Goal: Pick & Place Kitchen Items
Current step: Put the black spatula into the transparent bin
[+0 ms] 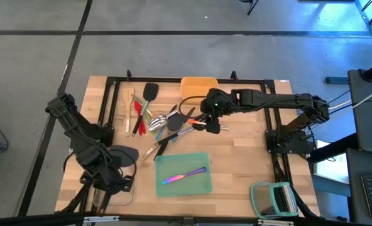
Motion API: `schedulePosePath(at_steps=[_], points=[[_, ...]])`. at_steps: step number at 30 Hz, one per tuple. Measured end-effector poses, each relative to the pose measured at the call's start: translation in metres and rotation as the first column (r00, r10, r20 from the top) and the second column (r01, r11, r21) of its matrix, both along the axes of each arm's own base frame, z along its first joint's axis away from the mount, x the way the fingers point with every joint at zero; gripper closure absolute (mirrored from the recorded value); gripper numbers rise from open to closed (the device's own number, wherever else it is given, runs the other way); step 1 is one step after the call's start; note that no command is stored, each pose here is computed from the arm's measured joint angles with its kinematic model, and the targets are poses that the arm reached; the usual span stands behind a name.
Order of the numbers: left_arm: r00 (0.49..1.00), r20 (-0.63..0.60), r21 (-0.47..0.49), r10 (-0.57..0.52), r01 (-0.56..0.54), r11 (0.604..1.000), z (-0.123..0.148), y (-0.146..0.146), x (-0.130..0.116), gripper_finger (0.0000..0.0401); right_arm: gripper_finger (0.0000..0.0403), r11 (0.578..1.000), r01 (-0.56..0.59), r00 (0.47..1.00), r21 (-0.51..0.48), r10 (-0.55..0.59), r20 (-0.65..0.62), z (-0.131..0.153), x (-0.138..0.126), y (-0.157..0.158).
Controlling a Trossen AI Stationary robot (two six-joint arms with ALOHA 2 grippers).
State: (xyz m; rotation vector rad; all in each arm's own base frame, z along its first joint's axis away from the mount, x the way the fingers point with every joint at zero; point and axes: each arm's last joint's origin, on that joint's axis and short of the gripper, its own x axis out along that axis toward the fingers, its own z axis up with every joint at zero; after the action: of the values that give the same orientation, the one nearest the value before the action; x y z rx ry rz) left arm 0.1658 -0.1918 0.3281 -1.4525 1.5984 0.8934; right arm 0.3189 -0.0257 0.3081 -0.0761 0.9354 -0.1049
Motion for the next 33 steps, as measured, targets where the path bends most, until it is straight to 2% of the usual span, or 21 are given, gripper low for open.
schedulePosePath(at_steps=[6,14,23,30,33], points=[[0.998,-0.056,-0.047,-0.031,0.028,0.998,-0.001,-0.002,-0.003,0.0294,0.0187,0.999,-0.044,0.998,0.02,0.045,-0.041,-0.009,-0.002,0.019],[0.972,-0.222,-0.08,-0.082,0.065,0.995,-0.032,-0.005,-0.011,0.0295,0.0187,0.995,-0.091,0.99,0.038,0.094,-0.1,-0.017,-0.007,0.042],[0.984,-0.145,-0.163,-0.1,0.076,0.984,-0.066,-0.013,-0.005,0.0294,0.0187,0.992,-0.118,0.987,0.045,0.122,-0.108,-0.018,-0.009,0.054],[0.99,-0.132,-0.15,-0.045,0.025,0.988,-0.094,-0.001,0.003,0.0295,0.0187,0.992,-0.121,0.986,0.044,0.125,-0.108,-0.018,-0.009,0.055],[0.993,-0.111,-0.172,-0.033,0.014,0.985,-0.102,0.002,0.007,0.0295,0.0187,0.992,-0.12,0.986,0.042,0.124,-0.11,-0.018,-0.009,0.055]])
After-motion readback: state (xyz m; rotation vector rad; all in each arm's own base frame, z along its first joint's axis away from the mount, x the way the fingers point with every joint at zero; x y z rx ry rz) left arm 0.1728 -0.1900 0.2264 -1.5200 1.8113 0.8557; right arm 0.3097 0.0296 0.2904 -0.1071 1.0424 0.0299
